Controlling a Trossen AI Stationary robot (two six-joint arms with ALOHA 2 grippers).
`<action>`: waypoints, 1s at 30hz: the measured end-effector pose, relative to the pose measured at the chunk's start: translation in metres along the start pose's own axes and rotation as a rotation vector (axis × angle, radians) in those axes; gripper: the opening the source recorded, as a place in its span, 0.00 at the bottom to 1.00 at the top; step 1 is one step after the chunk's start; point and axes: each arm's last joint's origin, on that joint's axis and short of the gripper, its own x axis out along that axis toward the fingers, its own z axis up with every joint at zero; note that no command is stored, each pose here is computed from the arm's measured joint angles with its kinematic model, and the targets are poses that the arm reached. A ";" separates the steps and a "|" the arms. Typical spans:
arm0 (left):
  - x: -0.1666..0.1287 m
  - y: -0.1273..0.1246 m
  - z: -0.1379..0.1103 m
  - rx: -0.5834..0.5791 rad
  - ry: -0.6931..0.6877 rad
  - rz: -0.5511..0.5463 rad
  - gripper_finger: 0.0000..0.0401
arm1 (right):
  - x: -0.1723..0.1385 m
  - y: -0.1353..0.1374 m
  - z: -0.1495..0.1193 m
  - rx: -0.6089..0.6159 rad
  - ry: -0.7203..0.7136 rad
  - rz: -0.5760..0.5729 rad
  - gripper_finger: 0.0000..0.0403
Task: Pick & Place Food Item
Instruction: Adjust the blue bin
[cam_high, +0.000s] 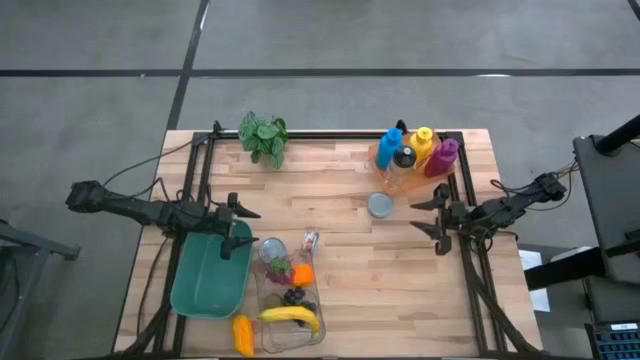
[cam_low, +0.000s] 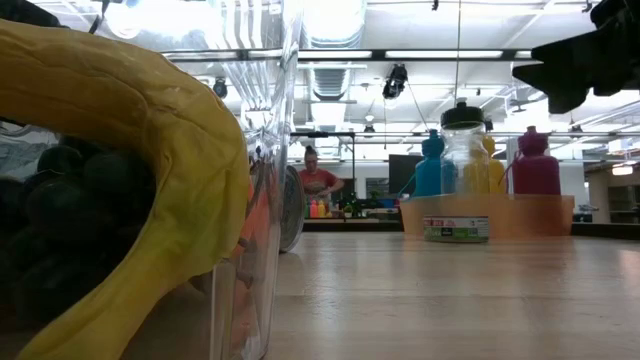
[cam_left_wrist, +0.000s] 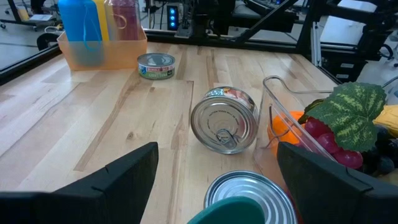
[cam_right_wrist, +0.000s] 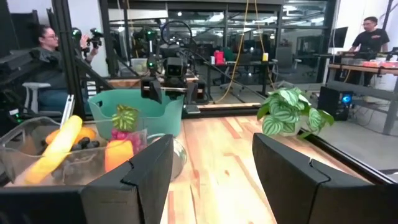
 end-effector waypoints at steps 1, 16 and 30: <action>0.000 0.000 0.000 0.000 -0.001 0.000 0.84 | 0.000 0.000 0.000 -0.002 0.004 0.000 0.54; 0.000 0.000 0.000 0.000 -0.001 0.000 0.84 | 0.001 0.001 -0.002 -0.008 0.017 0.001 0.54; 0.000 0.000 0.000 0.000 -0.001 0.000 0.84 | 0.001 0.001 -0.002 -0.008 0.017 0.004 0.54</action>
